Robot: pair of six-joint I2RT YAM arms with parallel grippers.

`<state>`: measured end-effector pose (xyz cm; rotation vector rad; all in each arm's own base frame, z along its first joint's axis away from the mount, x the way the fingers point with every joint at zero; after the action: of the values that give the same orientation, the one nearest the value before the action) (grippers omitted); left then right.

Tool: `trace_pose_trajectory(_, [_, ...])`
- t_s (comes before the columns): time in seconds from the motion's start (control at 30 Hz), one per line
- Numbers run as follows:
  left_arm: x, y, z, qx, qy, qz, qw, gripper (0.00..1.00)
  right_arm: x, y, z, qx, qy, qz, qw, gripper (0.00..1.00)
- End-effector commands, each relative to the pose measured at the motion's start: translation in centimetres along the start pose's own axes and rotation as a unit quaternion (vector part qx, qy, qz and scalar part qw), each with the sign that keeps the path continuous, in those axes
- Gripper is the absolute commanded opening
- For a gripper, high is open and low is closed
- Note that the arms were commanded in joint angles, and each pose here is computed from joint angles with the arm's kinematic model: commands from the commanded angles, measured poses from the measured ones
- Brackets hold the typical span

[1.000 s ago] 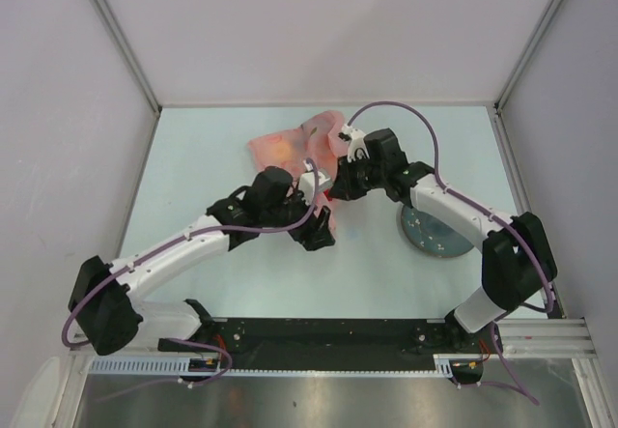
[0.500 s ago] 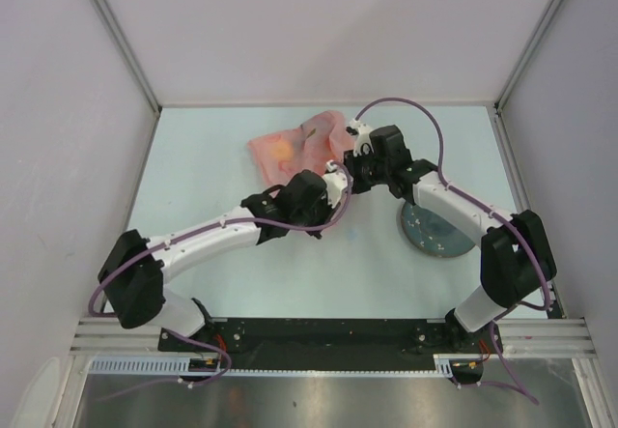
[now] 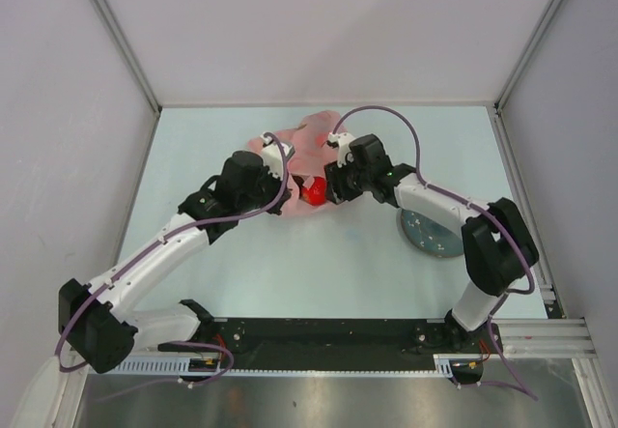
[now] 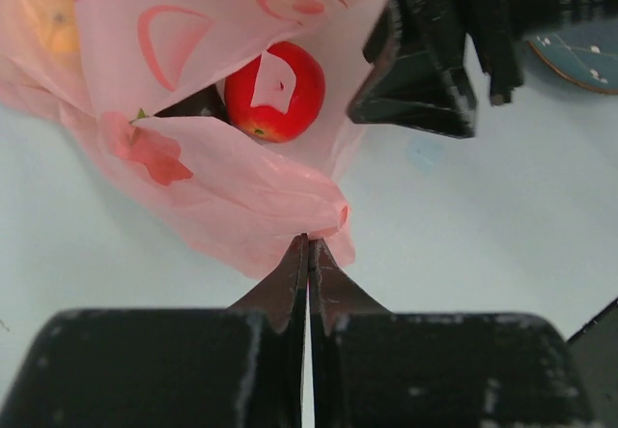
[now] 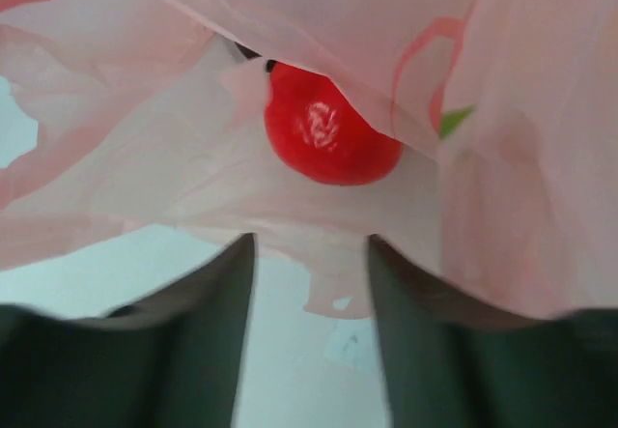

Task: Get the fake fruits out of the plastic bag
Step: Take out the fake fruit from the plastic bag.

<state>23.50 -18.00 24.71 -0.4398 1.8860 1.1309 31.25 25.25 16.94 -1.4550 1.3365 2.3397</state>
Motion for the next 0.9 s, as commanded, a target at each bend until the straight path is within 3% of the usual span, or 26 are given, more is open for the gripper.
trace_pose_trajectory(0.0, [0.1,-0.1,-0.1,0.023,0.006,-0.006,1.000,0.00,-2.9,-2.0,0.2,0.025,0.035,-0.044,0.998,0.67])
trace_pose_trajectory(0.03, [-0.1,-0.1,0.1,0.021,0.008,-0.008,1.000,0.00,-2.4,-3.1,0.2,0.026,0.030,-0.032,0.999,0.79])
trace_pose_trajectory(0.13, [-0.5,0.1,0.4,0.020,0.011,-0.012,1.000,0.00,-2.6,-4.6,-0.2,0.039,0.020,-0.026,0.999,0.92])
trace_pose_trajectory(0.3, [-0.5,0.3,0.6,0.026,0.018,-0.015,0.999,0.00,-2.0,-8.0,-1.3,0.053,0.033,-0.003,0.998,0.97])
trace_pose_trajectory(0.37, [-0.6,0.2,0.8,0.023,0.020,-0.017,0.999,0.00,-1.9,-8.6,-1.9,0.065,0.052,0.001,0.997,0.89])
trace_pose_trajectory(0.4, [-0.6,0.2,0.9,0.023,0.022,-0.018,0.999,0.00,-2.4,-8.5,-1.9,0.065,0.061,-0.006,0.996,0.71])
trace_pose_trajectory(0.5, [-0.8,-0.2,1.2,0.023,0.026,-0.021,0.999,0.00,-4.0,-6.6,-1.1,0.040,0.091,-0.021,0.995,0.47])
trace_pose_trajectory(0.53, [-0.9,-0.4,1.3,0.024,0.027,-0.022,0.999,0.00,-4.7,-5.5,-0.2,0.005,0.098,-0.029,0.995,0.43])
trace_pose_trajectory(0.7, [-1.6,-1.0,1.5,0.033,0.031,-0.024,0.999,0.00,-6.3,2.8,3.5,-0.114,0.157,-0.036,0.980,0.39])
trace_pose_trajectory(0.87, [-2.3,-1.9,1.7,0.038,0.032,-0.025,0.998,0.00,-3.7,8.2,4.7,-0.215,0.169,0.011,0.962,0.41])
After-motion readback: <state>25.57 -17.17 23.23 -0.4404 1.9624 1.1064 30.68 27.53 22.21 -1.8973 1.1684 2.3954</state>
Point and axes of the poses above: each gripper's point midway between its finger pads, its own y axis back along the fingers, its own z axis along the line the jaws close on, x = y × z, the point moved 7 cm from there along y, back along the fingers, and after that the axes turned 7 degrees about y, right-handed, at the moved point
